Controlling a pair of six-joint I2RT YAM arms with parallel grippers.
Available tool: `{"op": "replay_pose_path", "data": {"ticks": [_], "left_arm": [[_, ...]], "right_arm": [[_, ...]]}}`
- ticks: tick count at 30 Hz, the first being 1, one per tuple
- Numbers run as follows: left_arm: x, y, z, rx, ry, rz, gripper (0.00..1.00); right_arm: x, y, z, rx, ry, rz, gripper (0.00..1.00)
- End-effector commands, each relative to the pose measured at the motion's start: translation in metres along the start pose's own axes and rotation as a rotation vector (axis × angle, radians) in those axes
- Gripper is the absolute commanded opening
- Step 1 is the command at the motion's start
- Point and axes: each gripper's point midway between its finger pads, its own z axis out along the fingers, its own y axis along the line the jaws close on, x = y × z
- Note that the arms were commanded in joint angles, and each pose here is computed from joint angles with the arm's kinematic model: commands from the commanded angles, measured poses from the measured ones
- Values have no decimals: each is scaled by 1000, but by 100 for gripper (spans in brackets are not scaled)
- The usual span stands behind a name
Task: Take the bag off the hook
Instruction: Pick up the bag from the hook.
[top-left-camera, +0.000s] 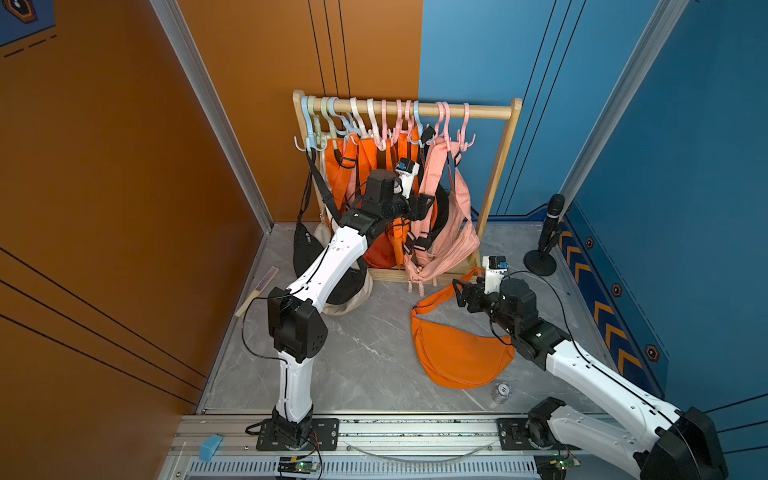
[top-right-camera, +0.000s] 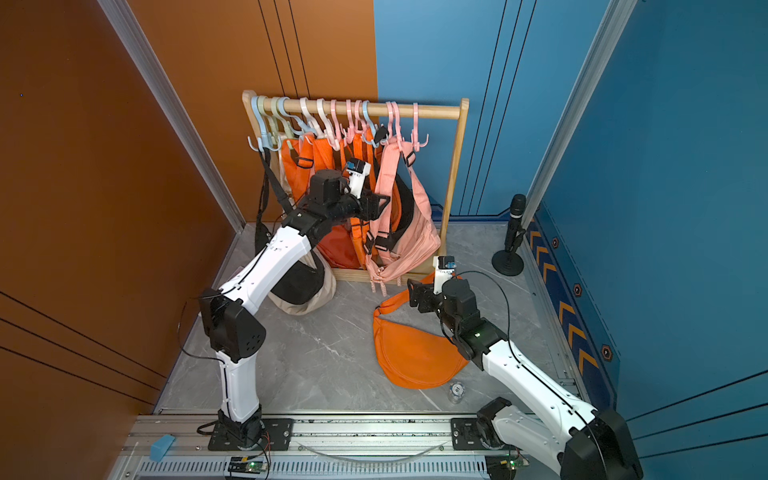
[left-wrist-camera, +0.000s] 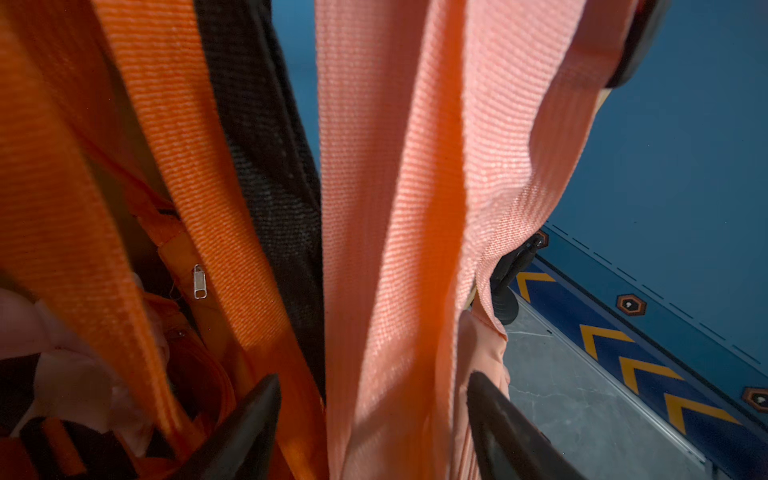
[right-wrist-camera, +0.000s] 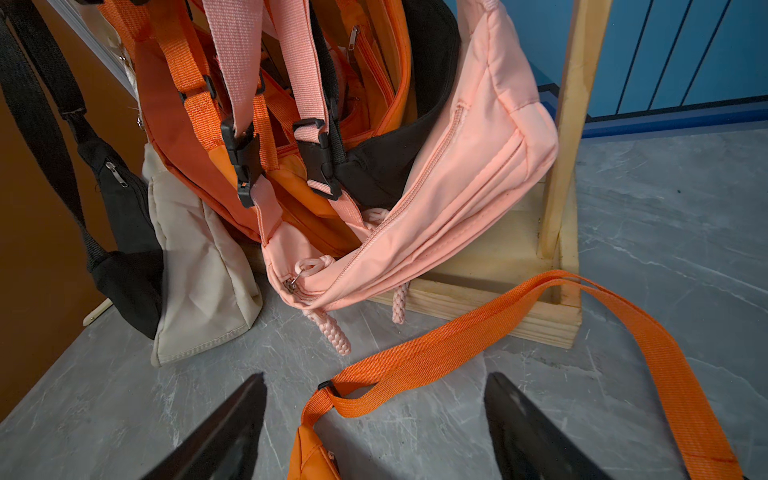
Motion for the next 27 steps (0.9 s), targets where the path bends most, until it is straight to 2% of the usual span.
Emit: {"op": "replay_pose_path", "data": {"ticks": [1, 7, 8, 9, 15, 21, 27], "left_arm": [[-14, -7, -4, 35, -21, 9, 60], [-14, -4, -8, 4, -23, 29, 25], [-14, -3, -9, -2, -23, 30, 16], [-15, -2, -11, -10, -26, 34, 2], [-22, -3, -23, -26, -39, 51, 0], [-36, -11, -39, -19, -71, 65, 0], [-45, -18, -53, -12, -88, 73, 0]], "right_arm": [[-22, 13, -2, -39, -57, -18, 84], [-23, 13, 0, -37, -57, -16, 84], [-24, 13, 0, -38, -60, -16, 84], [-25, 14, 1, -38, -61, -15, 84], [-38, 17, 7, -33, -74, -27, 84], [-74, 7, 15, 24, -136, -73, 86], [-113, -11, 35, 25, -189, -71, 87]]}}
